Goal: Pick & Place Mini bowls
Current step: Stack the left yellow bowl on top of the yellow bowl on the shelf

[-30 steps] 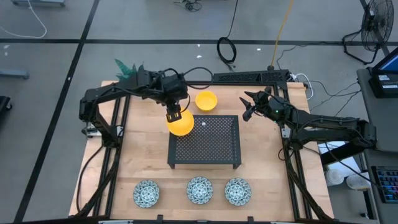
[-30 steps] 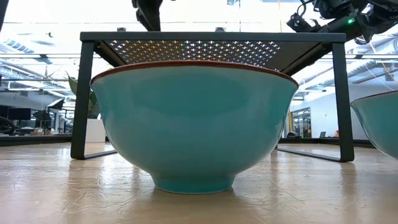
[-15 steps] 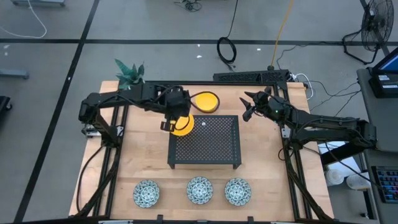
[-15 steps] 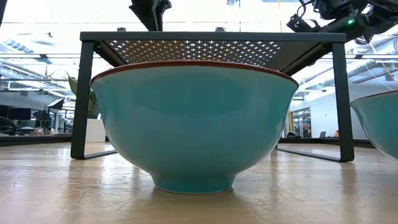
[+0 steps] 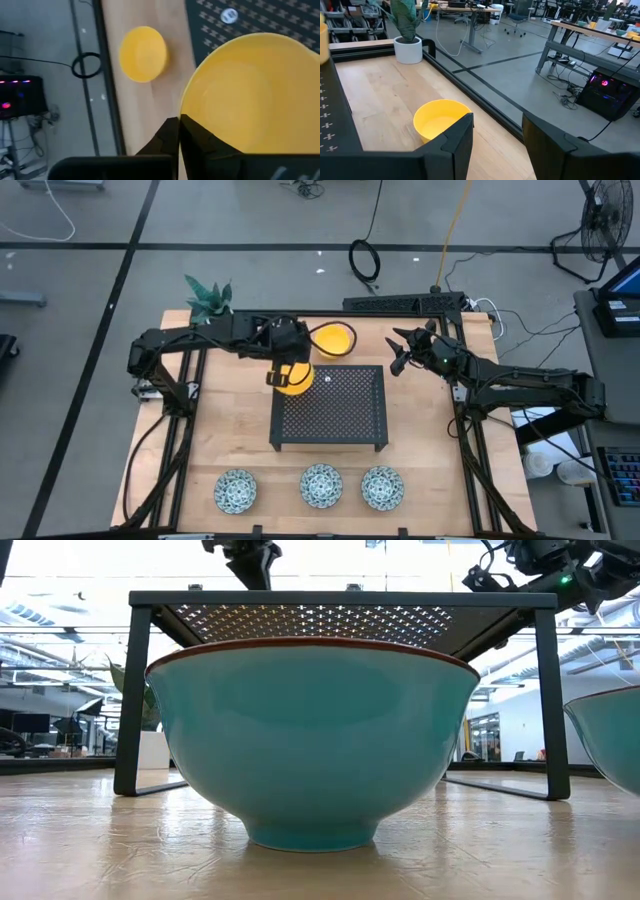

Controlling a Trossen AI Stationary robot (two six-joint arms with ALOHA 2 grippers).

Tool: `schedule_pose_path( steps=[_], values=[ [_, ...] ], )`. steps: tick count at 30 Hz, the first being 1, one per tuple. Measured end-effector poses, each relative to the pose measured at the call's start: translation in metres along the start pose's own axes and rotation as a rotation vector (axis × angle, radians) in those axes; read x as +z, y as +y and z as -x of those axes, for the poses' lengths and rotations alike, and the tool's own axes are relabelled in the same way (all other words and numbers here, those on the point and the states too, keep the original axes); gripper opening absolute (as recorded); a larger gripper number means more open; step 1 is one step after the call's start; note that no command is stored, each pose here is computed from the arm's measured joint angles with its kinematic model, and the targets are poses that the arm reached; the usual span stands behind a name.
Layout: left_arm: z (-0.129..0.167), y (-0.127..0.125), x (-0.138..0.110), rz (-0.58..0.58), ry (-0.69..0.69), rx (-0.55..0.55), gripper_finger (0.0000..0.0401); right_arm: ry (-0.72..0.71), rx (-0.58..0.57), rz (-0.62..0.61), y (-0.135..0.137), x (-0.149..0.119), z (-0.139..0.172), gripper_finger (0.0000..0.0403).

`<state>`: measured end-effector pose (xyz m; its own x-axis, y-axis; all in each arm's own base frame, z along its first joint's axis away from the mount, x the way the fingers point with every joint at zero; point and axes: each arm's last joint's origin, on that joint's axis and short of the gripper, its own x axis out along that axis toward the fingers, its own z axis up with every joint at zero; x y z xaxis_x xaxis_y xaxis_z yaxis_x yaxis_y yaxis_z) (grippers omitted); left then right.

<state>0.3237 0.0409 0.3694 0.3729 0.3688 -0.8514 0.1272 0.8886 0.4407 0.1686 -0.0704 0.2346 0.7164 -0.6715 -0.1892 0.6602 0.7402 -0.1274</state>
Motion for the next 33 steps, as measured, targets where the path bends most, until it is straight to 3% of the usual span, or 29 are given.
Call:
schedule_pose_path(
  steps=[5,13,16,23,28,33],
  values=[
    [0.0,0.0,0.001,0.028,-0.012,-0.014,0.0031,0.0,0.0,0.0,0.0,0.0,0.0,0.0155],
    [0.0,-0.001,0.002,0.216,-0.034,-0.076,0.0037,0.0,0.0,0.0,0.0,0.0,0.0,0.0155],
    [0.001,-0.001,0.003,0.232,-0.048,-0.075,0.0043,0.001,0.0,0.0,0.0,0.0,0.0,0.0155],
    [0.005,-0.001,0.003,0.23,-0.024,0.048,0.012,0.001,0.0,0.0,0.0,0.0,0.0,0.0155],
    [0.006,-0.005,0.004,0.096,-0.012,0.071,0.0181,0.001,0.0,0.0,0.0,0.0,0.0,0.0155],
    [0.012,-0.016,0.009,-0.036,0.005,0.185,0.0195,0.001,0.0,0.0,0.0,0.0,0.0,0.0155]
  ],
)
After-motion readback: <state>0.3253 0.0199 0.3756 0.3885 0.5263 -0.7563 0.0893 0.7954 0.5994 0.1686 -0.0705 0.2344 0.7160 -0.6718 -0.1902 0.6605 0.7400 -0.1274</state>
